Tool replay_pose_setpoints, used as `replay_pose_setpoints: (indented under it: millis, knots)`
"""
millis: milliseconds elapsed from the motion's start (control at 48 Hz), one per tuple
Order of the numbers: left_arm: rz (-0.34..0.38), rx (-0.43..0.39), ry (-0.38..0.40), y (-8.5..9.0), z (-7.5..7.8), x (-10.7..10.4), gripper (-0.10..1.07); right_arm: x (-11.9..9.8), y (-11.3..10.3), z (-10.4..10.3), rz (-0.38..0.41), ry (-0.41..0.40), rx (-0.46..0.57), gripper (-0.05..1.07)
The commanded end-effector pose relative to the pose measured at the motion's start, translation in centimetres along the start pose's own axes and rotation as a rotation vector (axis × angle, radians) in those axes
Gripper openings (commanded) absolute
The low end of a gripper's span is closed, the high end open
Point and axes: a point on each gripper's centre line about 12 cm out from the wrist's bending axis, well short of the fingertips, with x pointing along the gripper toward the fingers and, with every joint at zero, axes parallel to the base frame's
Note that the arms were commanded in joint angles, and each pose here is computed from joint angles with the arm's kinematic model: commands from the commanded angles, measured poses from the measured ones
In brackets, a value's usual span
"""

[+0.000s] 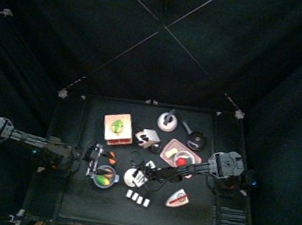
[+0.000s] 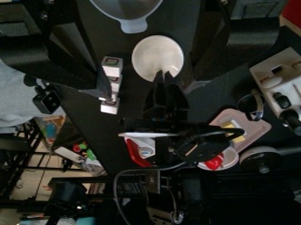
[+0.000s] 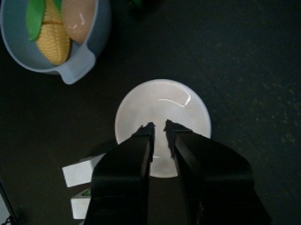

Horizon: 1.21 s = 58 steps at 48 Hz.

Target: Grab egg

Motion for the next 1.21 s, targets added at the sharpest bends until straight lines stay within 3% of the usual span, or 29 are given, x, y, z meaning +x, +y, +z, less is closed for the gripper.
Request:
replay_pose_setpoints:
  millis: [0,375,708,896,1188]
  knots:
    - [-0.001,0.002,-0.002,0.0,0.2,0.1,0.98,-2.7,1.3,1.9,0.077,-0.068,0.008,0.62]
    - [-0.016,0.028,0.338,-1.4,-3.6,-0.6,0.98,-5.5,1.8,1.3,0.282,-0.15,-0.023,0.62]
    - [-0.04,-0.1,0.542,-2.9,-5.8,-1.0,0.98,-7.8,0.2,0.8,0.436,-0.223,-0.037,0.62]
    - [-0.033,-0.192,0.627,-3.3,-7.0,-0.2,0.97,-8.7,-1.1,1.0,0.479,-0.262,-0.052,0.62]
    - [-0.022,-0.151,0.668,-3.4,-7.1,1.6,0.97,-10.0,-3.4,3.0,0.501,-0.34,-0.158,0.62]
